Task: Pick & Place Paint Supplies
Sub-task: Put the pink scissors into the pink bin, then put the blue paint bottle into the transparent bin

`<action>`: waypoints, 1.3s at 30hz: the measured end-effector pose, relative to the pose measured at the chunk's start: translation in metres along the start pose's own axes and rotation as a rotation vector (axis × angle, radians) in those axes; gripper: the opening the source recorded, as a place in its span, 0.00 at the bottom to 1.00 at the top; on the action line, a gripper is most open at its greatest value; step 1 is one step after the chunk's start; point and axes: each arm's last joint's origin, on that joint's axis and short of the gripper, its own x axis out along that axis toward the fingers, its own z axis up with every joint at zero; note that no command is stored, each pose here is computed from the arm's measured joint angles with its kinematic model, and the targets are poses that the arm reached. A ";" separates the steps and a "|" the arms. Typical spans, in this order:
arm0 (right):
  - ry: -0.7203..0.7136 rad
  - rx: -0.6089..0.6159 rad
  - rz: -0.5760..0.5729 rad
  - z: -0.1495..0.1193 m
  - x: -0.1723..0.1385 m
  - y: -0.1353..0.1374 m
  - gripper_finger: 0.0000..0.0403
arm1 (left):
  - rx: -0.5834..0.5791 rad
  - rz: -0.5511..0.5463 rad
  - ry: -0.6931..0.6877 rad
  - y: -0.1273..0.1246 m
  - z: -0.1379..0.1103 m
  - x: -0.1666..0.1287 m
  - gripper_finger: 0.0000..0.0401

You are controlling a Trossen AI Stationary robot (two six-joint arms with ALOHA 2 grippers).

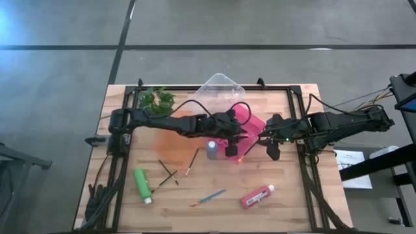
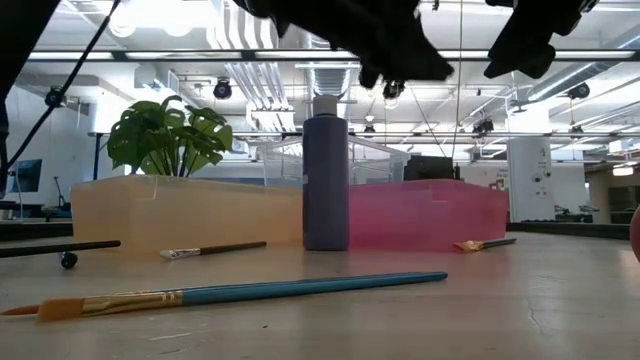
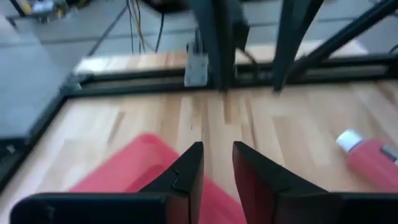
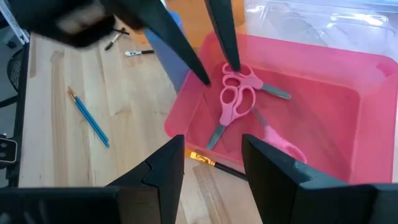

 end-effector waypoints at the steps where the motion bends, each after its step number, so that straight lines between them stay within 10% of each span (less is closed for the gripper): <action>1: 0.000 0.000 -0.001 0.000 0.000 0.000 0.39 | 0.002 0.002 -0.018 0.001 0.005 -0.005 0.24; 15: -0.014 -0.007 -0.023 0.000 0.000 -0.001 0.39 | 0.011 -0.053 -0.055 0.008 0.062 -0.109 0.24; 26: -0.016 -0.035 -0.022 0.000 0.000 -0.001 0.39 | 0.009 -0.182 0.425 -0.038 0.035 -0.190 0.24; 39: -0.019 -0.045 -0.020 0.001 0.000 0.000 0.39 | -0.065 -0.162 0.610 -0.095 -0.001 -0.198 0.24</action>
